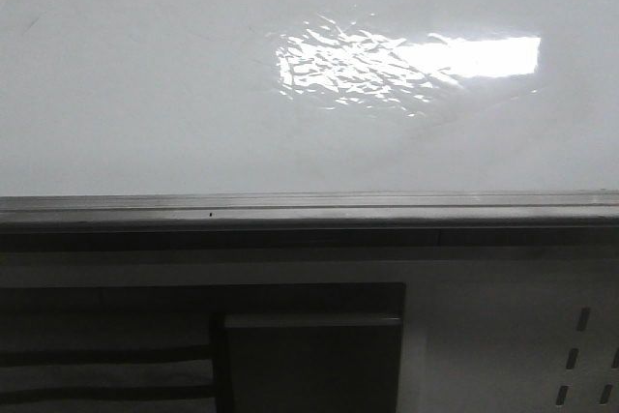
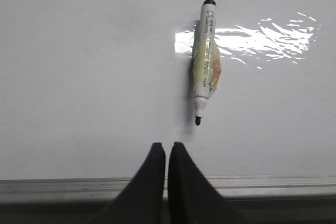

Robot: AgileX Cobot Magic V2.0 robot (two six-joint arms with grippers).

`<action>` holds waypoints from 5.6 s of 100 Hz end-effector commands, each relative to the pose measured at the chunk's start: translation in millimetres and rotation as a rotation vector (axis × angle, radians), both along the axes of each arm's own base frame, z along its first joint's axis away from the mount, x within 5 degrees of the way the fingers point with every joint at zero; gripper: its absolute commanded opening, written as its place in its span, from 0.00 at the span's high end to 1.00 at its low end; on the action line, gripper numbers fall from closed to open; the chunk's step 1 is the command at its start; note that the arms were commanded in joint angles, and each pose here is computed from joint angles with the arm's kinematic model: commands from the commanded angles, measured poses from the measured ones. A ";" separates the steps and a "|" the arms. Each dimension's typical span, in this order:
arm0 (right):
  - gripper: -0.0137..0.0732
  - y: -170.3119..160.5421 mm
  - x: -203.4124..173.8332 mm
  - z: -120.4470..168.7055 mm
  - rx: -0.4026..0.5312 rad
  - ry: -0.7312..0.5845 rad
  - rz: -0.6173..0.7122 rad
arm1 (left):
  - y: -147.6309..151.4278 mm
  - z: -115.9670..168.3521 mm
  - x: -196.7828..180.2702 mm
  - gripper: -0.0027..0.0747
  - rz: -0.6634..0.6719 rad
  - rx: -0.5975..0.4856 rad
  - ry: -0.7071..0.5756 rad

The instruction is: Write number 4 on whiteboard

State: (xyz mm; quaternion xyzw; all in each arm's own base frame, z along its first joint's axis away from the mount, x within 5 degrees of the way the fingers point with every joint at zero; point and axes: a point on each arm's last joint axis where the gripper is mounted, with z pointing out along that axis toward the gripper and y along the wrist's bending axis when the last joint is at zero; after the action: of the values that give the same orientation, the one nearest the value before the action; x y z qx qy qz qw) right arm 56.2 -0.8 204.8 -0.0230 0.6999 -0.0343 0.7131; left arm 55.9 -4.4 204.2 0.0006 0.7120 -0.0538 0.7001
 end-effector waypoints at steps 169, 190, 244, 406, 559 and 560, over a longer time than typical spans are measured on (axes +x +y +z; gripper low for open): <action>0.93 3.8 -14.4 118.4 0.079 -0.024 0.038 | 1.2 145.1 -22.8 0.99 -0.009 -0.064 -0.279; 0.93 3.6 3.6 152.9 0.074 0.035 0.039 | -0.3 175.5 -4.4 0.99 -0.006 -0.026 -0.119; 0.93 3.1 17.2 157.3 0.076 0.058 0.035 | -1.2 174.3 8.4 0.99 -0.006 -0.024 -0.082; 0.29 3.0 18.4 157.7 0.076 0.055 0.034 | -22.6 126.2 87.3 0.33 -0.125 0.176 0.276; 0.29 3.3 18.2 154.7 0.076 0.089 0.037 | -46.9 73.4 184.4 0.98 -0.166 0.231 0.538; 0.29 3.3 18.2 154.7 0.076 0.089 0.037 | -46.9 73.4 184.4 0.99 -0.166 0.231 0.538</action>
State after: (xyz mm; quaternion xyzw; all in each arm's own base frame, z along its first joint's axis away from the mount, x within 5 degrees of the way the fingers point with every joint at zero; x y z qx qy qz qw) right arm 72.8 3.9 343.4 -0.0148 0.7593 0.0132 0.6504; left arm 232.5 -47.0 262.4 0.1256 0.8959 -0.0183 0.4257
